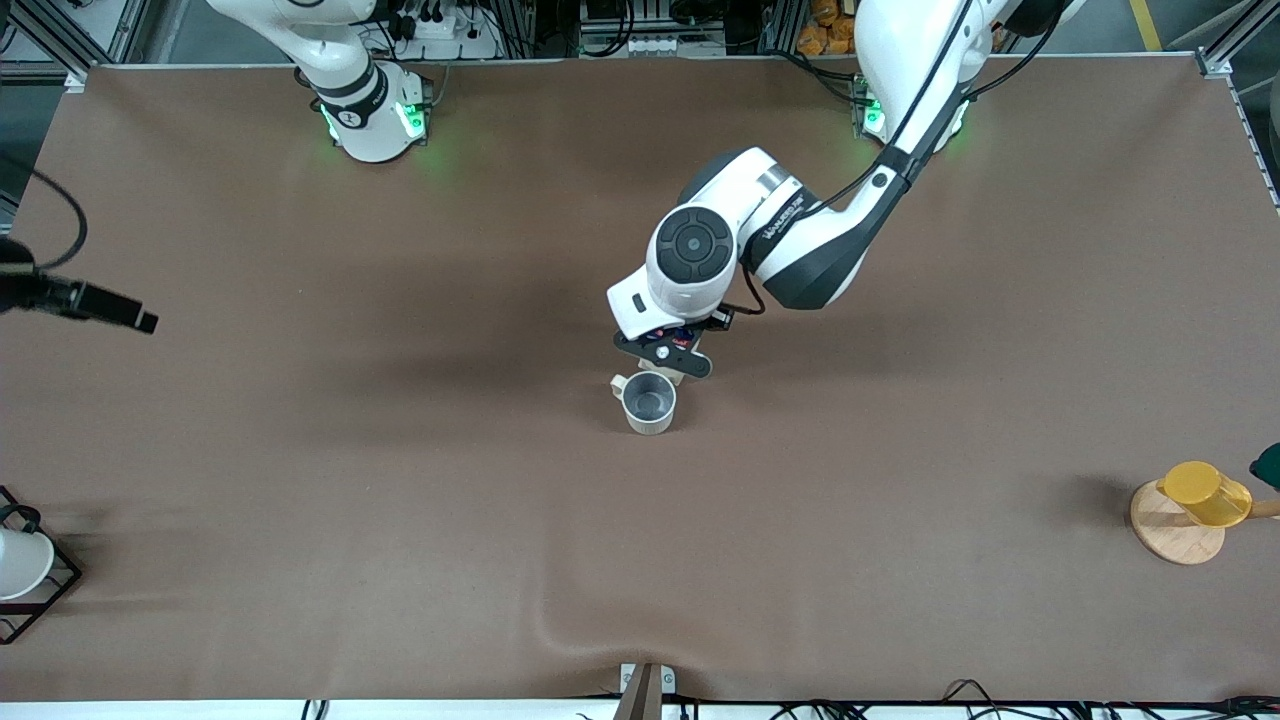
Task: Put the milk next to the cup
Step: 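Carry the milk carton with the left gripper beside the mug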
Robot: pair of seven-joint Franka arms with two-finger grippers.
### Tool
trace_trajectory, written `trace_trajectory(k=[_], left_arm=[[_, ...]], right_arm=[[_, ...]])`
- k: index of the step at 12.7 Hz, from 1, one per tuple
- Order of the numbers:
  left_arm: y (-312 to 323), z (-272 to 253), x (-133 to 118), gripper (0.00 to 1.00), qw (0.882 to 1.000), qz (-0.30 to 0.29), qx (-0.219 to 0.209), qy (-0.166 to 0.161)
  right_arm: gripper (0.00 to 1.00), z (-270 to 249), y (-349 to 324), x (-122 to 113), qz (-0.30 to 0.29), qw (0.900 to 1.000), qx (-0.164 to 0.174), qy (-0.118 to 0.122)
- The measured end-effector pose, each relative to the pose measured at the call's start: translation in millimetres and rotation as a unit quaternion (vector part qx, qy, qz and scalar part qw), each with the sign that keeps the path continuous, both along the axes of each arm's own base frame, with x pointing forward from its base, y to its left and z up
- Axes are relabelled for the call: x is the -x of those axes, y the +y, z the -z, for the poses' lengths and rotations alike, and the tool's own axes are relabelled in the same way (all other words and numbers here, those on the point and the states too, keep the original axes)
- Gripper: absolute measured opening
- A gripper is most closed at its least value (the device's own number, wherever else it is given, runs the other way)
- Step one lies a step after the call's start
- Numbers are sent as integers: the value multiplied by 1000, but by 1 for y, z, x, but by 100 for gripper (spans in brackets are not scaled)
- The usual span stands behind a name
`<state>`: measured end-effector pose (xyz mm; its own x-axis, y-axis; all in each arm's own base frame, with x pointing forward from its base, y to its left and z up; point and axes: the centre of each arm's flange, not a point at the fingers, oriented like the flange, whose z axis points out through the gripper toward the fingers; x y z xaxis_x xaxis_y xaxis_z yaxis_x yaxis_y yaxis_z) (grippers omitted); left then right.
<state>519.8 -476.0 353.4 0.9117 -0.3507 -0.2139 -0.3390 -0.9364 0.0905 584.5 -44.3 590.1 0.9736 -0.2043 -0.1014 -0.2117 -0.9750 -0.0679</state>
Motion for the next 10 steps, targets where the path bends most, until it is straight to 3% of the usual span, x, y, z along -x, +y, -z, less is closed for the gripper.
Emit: trace_trajectory(k=[4, 9, 10], left_arm=[[-1, 6, -1, 41, 1000, -20, -4, 2], [-2, -1, -4, 96, 1000, -23, 0, -3], [-2, -5, -5, 100, 1000, -24, 3, -6]], right_arm=[[100, 8, 7, 28, -2, 1000, -1, -10], [100, -2, 23, 40, -16, 999, 6, -27], [100, -4, 26, 40, -20, 999, 9, -30]])
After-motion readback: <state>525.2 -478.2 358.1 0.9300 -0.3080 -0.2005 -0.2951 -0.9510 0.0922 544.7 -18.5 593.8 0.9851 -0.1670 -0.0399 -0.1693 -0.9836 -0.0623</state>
